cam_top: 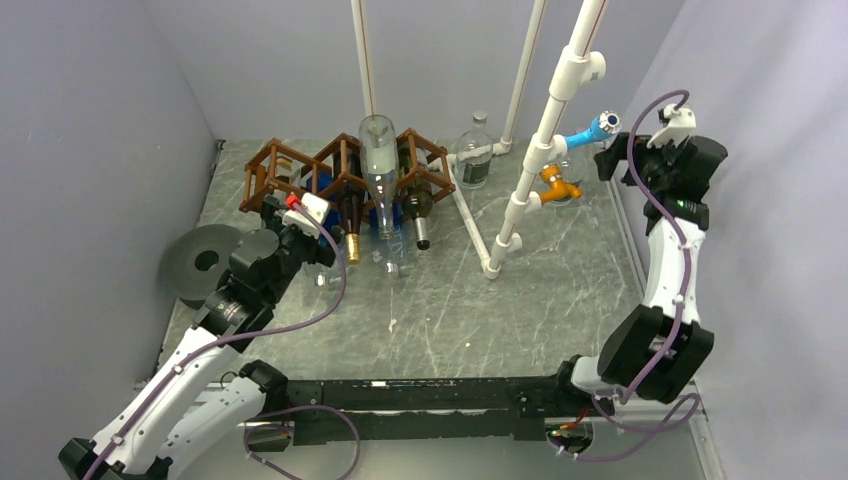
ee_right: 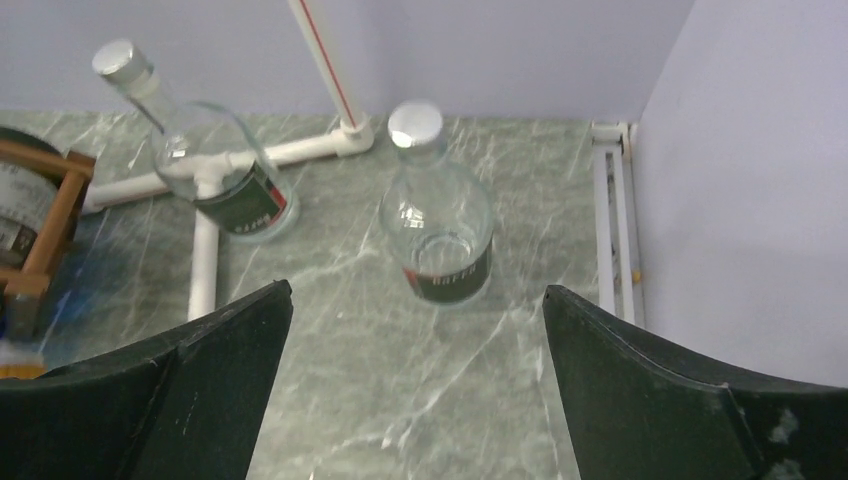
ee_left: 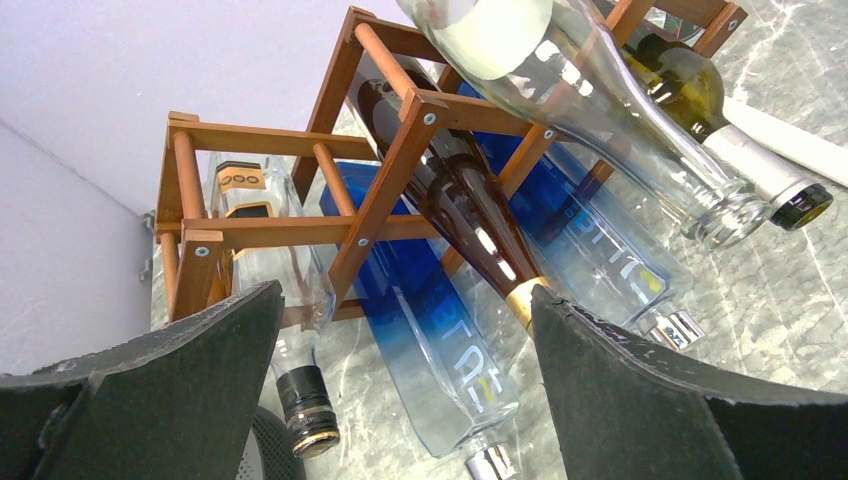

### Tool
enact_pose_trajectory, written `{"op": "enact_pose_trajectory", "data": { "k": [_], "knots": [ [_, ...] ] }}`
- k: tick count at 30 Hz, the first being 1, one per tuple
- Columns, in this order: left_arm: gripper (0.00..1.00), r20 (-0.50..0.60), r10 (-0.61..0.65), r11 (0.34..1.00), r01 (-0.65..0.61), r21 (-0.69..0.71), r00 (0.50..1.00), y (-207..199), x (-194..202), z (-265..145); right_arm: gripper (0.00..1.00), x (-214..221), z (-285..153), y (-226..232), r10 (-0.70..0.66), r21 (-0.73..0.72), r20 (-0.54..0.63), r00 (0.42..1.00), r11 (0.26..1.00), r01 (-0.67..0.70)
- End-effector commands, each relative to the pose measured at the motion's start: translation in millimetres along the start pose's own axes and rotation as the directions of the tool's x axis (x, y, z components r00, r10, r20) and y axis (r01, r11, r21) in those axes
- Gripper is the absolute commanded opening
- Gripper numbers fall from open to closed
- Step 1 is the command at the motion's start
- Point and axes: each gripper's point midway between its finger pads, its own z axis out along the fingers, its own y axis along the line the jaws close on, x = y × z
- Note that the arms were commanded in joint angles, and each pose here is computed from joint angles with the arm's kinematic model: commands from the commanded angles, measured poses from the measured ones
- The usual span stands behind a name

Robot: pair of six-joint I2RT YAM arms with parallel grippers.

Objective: Take the wine bottle off the wine rack
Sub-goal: Place the wine bottle at the corner of the board.

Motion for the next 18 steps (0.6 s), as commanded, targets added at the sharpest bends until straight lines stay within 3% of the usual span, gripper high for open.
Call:
{"op": "enact_pose_trajectory", "data": {
  "k": [1,10,18],
  "knots": [
    [1.00,0.056,-0.035,0.999,0.034,0.013,0.998,-0.4,-14.8,-2.0,0.99,14.0,-32.1,15.4,0.029,-0.031,-0.015,0.999,0.999,-0.030],
    [1.00,0.066,-0.103,0.993,0.099,0.067,0.992,-11.3,-17.5,-4.6,1.00,43.2,-80.9,44.4,0.027,-0.055,-0.044,0.999,0.998,-0.029],
    [1.00,0.022,-0.266,0.956,0.261,0.133,0.964,-23.1,-27.9,-18.5,1.00,64.5,-103.6,59.1,0.043,-0.055,-0.078,0.996,0.997,-0.047]
  ]
}}
